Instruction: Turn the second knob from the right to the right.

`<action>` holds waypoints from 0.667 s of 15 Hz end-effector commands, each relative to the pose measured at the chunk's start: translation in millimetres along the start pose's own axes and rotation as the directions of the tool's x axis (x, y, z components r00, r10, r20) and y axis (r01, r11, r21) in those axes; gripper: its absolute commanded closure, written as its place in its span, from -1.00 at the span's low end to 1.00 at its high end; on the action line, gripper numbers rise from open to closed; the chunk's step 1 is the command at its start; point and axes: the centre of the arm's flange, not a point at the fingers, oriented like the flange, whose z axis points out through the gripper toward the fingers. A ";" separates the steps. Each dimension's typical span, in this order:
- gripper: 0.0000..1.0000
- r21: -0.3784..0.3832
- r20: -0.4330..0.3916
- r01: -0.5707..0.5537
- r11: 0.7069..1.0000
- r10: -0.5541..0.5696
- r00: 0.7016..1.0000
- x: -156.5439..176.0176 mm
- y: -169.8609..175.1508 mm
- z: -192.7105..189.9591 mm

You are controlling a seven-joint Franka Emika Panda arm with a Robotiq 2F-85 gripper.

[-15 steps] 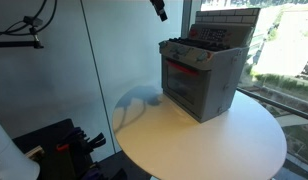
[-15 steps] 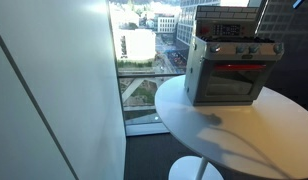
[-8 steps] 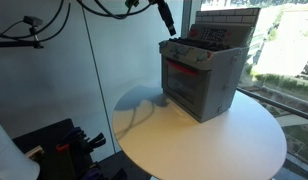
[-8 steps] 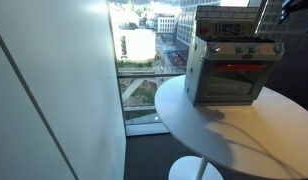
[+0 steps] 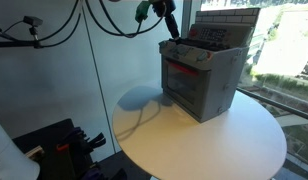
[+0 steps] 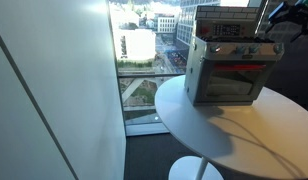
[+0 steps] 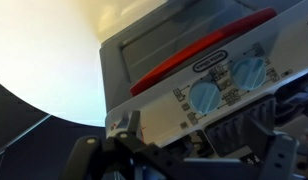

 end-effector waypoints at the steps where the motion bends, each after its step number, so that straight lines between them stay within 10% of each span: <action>1: -1.00 0.018 -0.021 -0.021 1.000 0.021 1.000 11.8 -17.0 11.4; 10: -1.00 0.067 -0.042 -0.021 0.998 0.024 0.999 13.3 -36.2 40.6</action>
